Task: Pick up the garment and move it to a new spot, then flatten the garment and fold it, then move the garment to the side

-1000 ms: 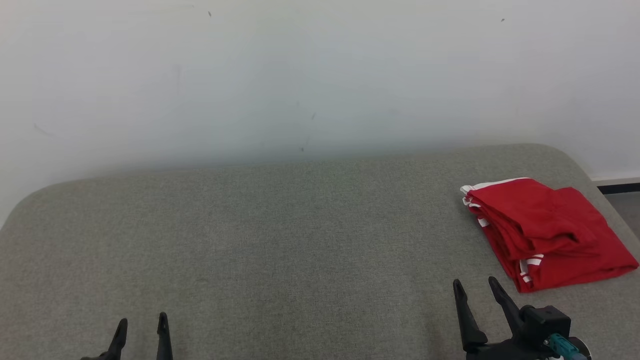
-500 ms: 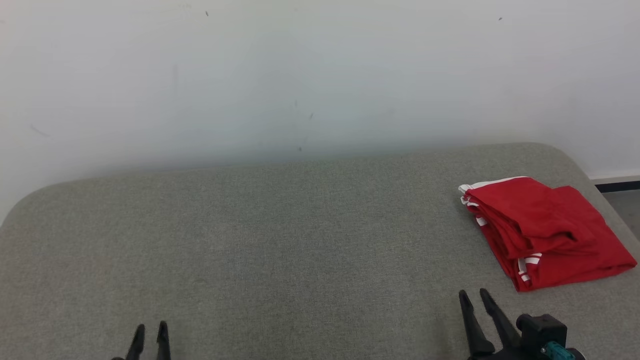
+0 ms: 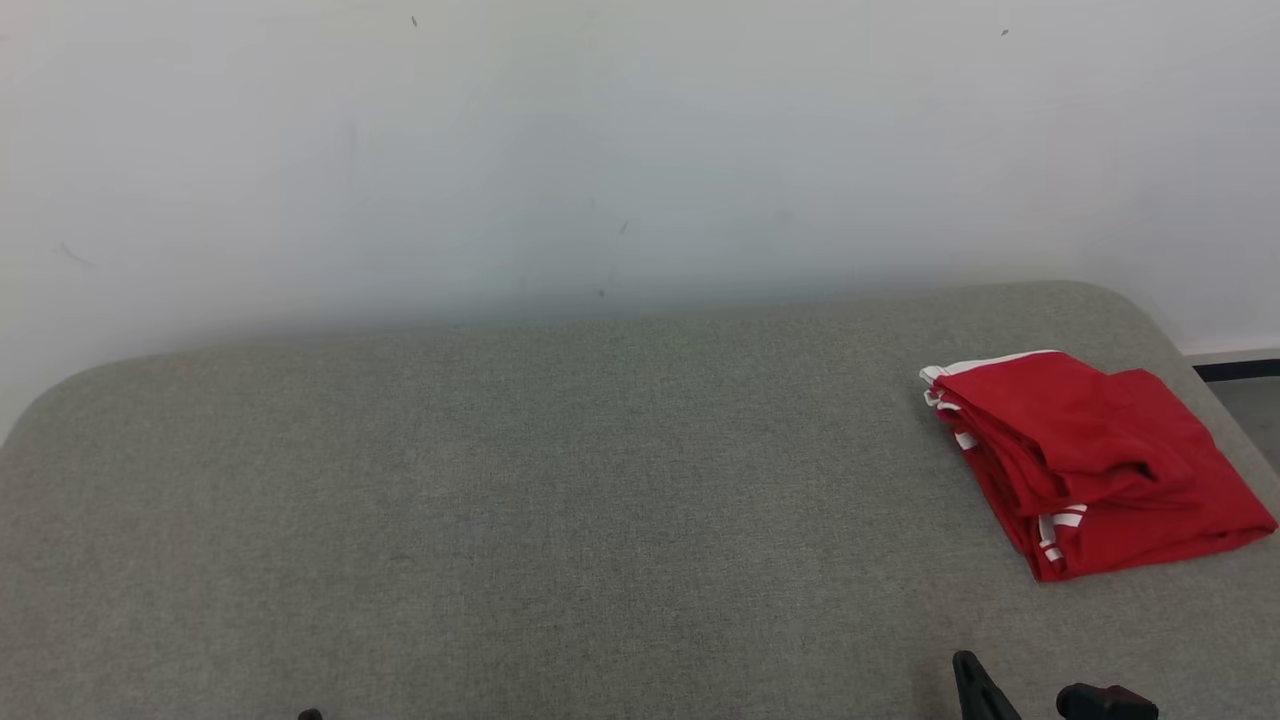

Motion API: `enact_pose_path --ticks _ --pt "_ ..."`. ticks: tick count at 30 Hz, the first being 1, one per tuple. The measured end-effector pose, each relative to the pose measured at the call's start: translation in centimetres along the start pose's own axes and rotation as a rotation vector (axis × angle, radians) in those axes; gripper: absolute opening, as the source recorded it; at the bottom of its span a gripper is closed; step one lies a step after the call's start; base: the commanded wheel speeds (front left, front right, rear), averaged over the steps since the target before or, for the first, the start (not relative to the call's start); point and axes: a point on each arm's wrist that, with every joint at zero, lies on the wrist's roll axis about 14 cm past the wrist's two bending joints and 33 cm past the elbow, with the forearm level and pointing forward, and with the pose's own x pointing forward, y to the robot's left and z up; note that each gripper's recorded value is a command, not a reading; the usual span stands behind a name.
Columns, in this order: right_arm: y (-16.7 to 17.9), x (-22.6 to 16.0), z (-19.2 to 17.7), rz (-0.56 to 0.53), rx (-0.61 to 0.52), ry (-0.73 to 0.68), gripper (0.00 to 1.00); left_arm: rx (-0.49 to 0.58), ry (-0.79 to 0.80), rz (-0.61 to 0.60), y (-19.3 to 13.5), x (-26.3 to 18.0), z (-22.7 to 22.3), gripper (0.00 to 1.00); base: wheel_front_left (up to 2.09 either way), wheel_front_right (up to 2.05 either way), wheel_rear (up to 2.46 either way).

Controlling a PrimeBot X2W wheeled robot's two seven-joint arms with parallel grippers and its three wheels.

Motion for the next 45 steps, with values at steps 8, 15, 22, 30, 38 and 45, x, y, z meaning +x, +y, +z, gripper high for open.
enact_pose_path --ticks 8,15,22,30,38,45 --pt "-0.5 0.4 0.8 -0.022 0.144 -0.021 0.0 -0.15 -0.001 0.017 0.1 0.5 0.6 0.0 0.0 0.0 0.0" --pt "-0.7 0.8 1.5 -0.031 0.245 -0.036 0.0 -0.251 0.002 0.027 0.2 0.8 0.8 0.0 0.0 0.0 0.0" --pt "-0.9 1.1 2.2 -0.037 0.352 -0.052 0.0 -0.367 -0.003 0.025 0.1 1.3 1.4 0.0 0.0 0.0 0.0" --pt "-1.1 1.5 3.0 -0.038 0.466 -0.071 0.0 -0.487 -0.006 0.02 0.0 1.8 2.0 0.0 0.0 0.0 0.0" --pt "-1.2 2.0 3.9 -0.031 0.584 -0.093 0.0 -0.609 -0.001 0.018 -0.1 2.2 2.3 0.0 0.0 0.0 0.0" --pt "-1.3 2.2 4.3 -0.027 0.667 -0.101 0.0 -0.691 -0.004 0.005 -0.3 2.5 2.7 0.0 0.0 0.0 0.0"
